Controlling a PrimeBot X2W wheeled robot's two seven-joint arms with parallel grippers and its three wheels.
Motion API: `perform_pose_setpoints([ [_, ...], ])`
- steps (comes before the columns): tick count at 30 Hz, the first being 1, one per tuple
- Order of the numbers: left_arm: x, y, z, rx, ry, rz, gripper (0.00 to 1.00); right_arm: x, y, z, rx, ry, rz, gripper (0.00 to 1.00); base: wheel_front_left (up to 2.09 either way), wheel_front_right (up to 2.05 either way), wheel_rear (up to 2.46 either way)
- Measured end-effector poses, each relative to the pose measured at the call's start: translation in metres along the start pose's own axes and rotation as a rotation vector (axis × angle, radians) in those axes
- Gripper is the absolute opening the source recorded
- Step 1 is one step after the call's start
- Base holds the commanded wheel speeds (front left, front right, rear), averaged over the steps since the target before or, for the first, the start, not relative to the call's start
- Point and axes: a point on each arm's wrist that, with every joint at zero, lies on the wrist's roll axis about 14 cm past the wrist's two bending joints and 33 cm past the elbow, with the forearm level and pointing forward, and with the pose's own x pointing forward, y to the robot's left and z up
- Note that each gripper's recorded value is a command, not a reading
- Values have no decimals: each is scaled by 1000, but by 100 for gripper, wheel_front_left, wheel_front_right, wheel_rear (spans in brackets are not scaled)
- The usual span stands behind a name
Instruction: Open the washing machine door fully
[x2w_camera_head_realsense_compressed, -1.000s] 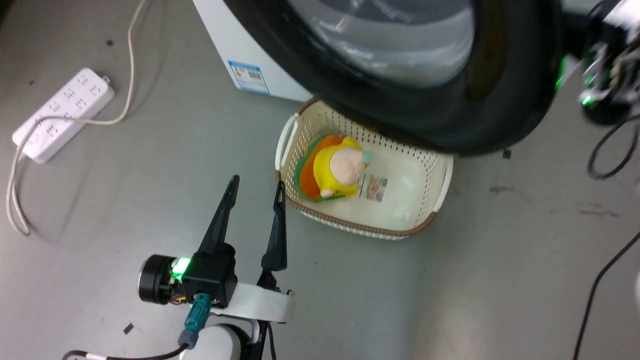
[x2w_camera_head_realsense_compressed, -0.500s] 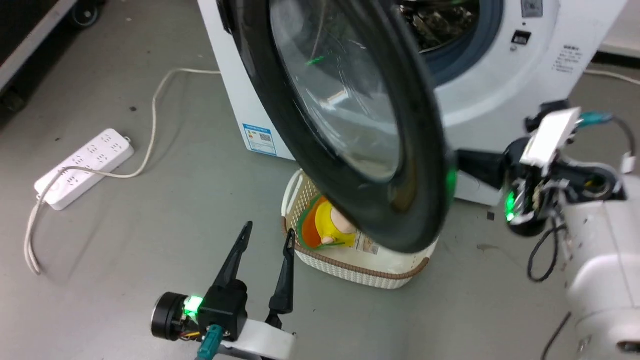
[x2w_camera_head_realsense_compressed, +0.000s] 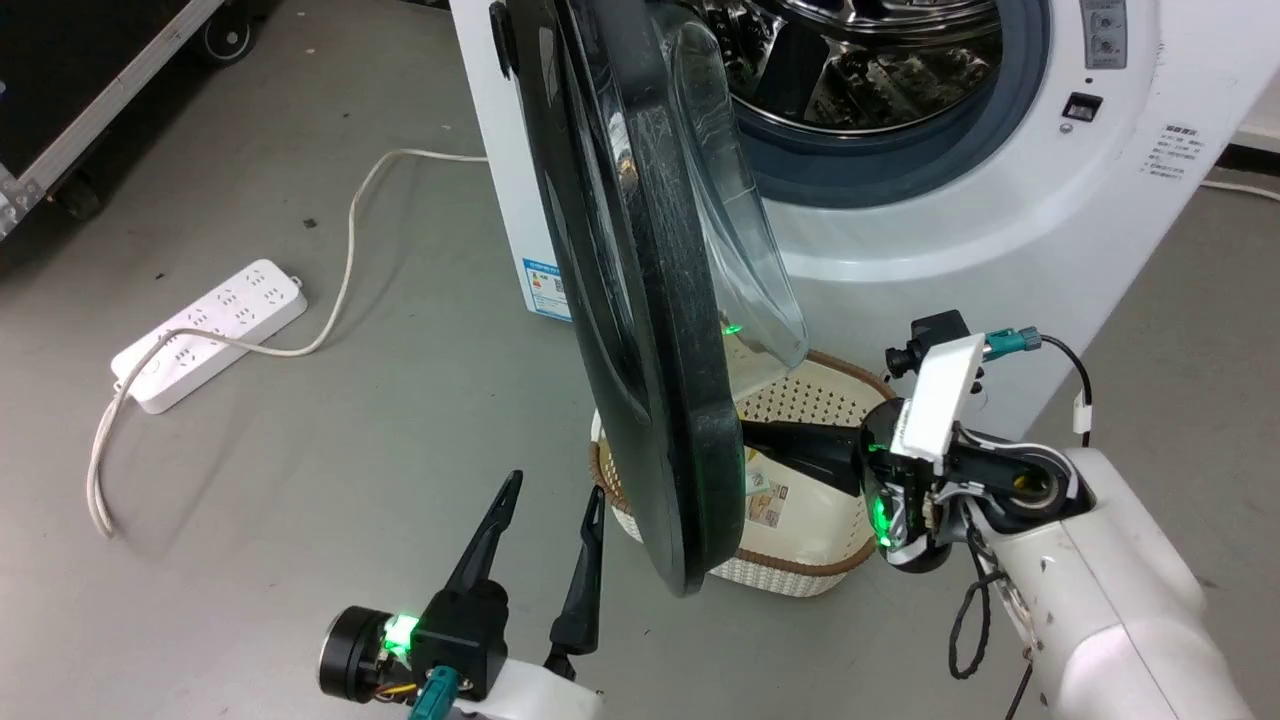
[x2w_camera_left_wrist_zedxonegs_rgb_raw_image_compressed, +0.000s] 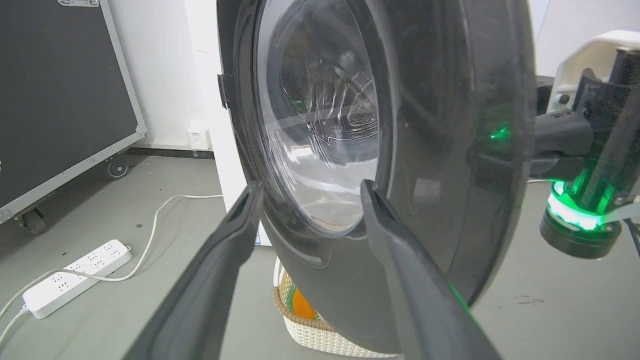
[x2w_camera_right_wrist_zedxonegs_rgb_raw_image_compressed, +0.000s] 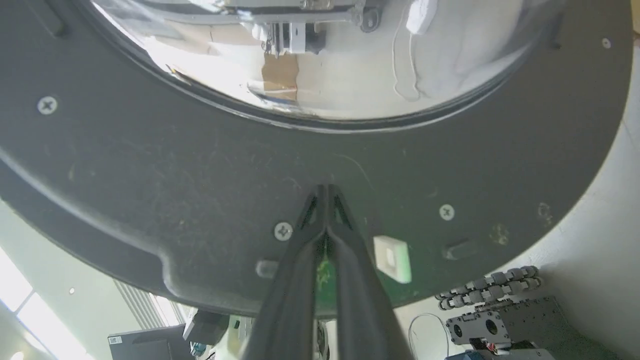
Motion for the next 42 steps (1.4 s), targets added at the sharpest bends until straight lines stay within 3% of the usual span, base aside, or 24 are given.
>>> perform_pose_setpoints([
  [3, 0, 0, 1, 0, -4, 2, 100, -2, 3, 5, -21, -43, -6, 0, 0, 0, 0],
  [4, 0, 0, 2, -1, -6, 2, 100, -4, 4, 8, -45, -67, -18, 36, 0, 0, 0],
  [5, -1, 0, 2, -2, -7, 1, 100, -7, 5, 13, -72, -95, -30, 100, 0, 0, 0],
  [9, 1, 1, 7, -5, -25, 6, 100, -38, 7, 40, -175, -277, -78, 100, 0, 0, 0],
  [12, 3, 2, 12, -9, -44, 8, 100, -84, 12, 71, -462, -487, -218, 100, 0, 0, 0],
  [15, 7, 4, 17, -15, -59, 10, 100, -126, 26, 85, -695, -689, -282, 100, 0, 0, 0],
  [20, 13, 10, 26, -21, -91, 20, 100, -181, 44, 80, -1084, -899, -383, 100, 0, 0, 0],
  [24, 14, 12, 30, -29, -106, 21, 100, -225, 36, 69, -1286, -1016, -507, 100, 0, 0, 0],
  [30, 11, 4, 23, -35, -85, -23, 100, -268, 16, 36, -1374, -1152, -688, 100, 0, 0, 0],
  [36, 10, -3, 16, -36, -64, -55, 100, -267, -5, -7, -1354, -1185, -789, 100, 0, 0, 0],
  [42, 7, -8, 9, -32, -40, -76, 100, -271, -19, -23, -1311, -1189, -842, 100, 0, 0, 0],
])
